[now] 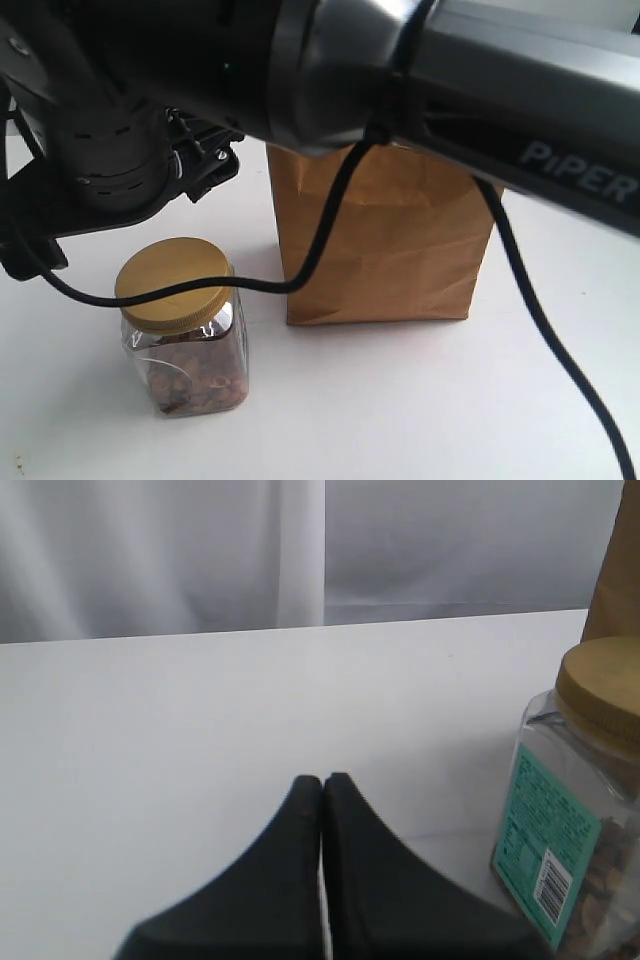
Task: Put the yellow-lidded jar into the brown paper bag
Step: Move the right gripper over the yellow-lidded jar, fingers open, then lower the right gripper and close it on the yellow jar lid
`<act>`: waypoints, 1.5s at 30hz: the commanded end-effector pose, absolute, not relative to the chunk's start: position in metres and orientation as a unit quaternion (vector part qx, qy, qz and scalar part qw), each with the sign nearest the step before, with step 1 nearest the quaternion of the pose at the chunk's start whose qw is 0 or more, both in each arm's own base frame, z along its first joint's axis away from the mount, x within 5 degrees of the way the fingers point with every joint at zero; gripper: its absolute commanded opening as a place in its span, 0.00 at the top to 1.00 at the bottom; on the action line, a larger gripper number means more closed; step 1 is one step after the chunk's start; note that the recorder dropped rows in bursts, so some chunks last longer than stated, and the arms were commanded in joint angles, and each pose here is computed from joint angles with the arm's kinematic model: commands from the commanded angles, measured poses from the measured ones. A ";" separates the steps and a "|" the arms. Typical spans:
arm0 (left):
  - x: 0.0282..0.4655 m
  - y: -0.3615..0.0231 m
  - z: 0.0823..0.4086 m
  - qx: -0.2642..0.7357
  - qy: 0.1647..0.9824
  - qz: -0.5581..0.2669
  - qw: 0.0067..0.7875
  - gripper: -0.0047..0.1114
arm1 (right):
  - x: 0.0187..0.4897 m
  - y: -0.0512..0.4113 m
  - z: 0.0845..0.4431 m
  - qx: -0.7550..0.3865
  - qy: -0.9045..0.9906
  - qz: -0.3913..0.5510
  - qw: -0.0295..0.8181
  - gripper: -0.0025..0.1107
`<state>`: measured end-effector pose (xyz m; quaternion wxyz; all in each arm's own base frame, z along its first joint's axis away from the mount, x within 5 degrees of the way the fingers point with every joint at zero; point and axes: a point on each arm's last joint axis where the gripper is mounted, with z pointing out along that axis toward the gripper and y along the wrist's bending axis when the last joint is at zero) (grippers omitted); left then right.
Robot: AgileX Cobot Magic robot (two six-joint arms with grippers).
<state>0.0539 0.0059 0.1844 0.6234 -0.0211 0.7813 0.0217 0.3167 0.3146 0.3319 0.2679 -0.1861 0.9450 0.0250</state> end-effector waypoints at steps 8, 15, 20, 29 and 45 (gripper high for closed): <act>0.054 0.005 0.186 -0.021 0.779 0.017 0.627 0.95 | 0.318 0.314 0.333 -0.159 0.948 0.026 0.273 0.05; 0.054 0.005 0.186 -0.021 0.779 0.017 0.627 0.95 | 0.323 0.319 0.318 -0.154 0.953 0.020 0.260 0.05; 0.054 0.005 0.186 -0.021 0.779 0.017 0.627 0.95 | 0.326 0.322 0.308 -0.147 0.956 0.015 0.252 0.05; 0.054 0.005 0.186 -0.021 0.779 0.017 0.627 0.95 | 0.330 0.326 0.290 -0.133 0.962 0.005 0.239 0.05; 0.054 0.005 0.186 -0.021 0.779 0.017 0.627 0.95 | 0.336 0.327 0.280 -0.125 0.962 -0.015 0.244 0.05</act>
